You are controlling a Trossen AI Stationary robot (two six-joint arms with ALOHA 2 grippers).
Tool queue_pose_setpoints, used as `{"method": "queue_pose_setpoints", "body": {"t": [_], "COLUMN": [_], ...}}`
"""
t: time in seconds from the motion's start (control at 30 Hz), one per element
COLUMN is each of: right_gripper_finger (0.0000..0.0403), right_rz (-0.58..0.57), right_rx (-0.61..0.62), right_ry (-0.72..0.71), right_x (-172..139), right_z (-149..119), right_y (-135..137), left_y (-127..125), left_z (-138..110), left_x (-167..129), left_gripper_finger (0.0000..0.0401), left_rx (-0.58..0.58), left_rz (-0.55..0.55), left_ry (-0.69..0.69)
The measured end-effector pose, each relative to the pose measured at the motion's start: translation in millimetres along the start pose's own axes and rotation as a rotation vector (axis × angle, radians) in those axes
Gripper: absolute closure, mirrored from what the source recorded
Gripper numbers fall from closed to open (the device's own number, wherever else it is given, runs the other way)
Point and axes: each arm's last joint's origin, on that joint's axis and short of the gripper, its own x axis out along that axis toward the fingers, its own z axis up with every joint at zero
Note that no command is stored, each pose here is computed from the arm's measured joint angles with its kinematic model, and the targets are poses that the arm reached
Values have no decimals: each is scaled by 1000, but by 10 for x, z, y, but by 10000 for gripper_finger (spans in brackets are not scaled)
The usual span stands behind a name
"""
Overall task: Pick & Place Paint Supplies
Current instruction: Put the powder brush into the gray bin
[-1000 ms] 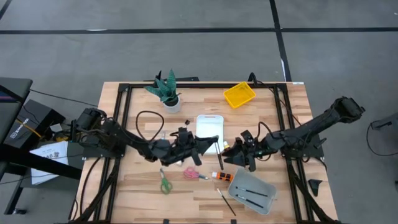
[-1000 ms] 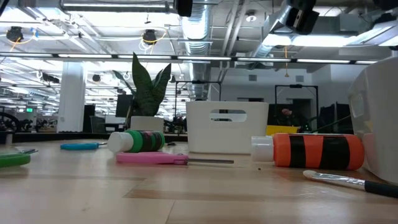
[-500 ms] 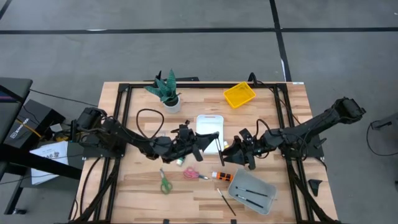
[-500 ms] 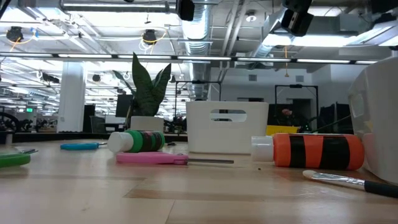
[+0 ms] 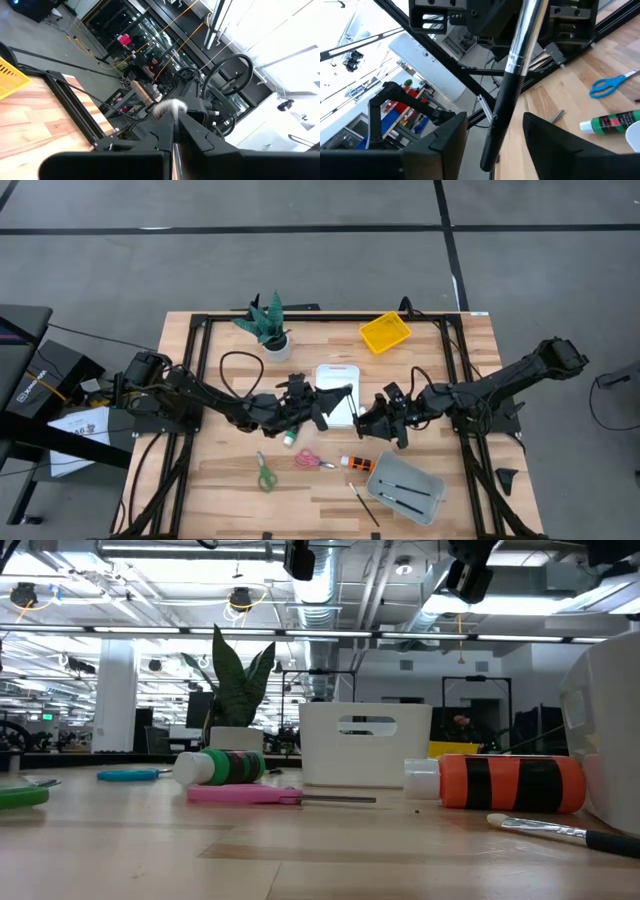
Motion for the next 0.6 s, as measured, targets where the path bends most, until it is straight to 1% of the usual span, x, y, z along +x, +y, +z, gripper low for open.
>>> {"method": "queue_pose_setpoints", "body": {"t": [0.4, 0.6], "right_gripper_finger": [374, 378], "right_rz": [-26, -25], "right_rx": [-32, -46], "right_ry": [19, 17], "right_x": [3, 3], "right_z": [-23, -22], "right_y": [-25, -24], "left_y": [1, 1], "left_z": [21, 21], "left_x": [10, 11], "left_gripper_finger": [398, 395], "left_rx": [-4, -2], "left_rz": [-2, -2], "left_ry": [-6, -5]}}
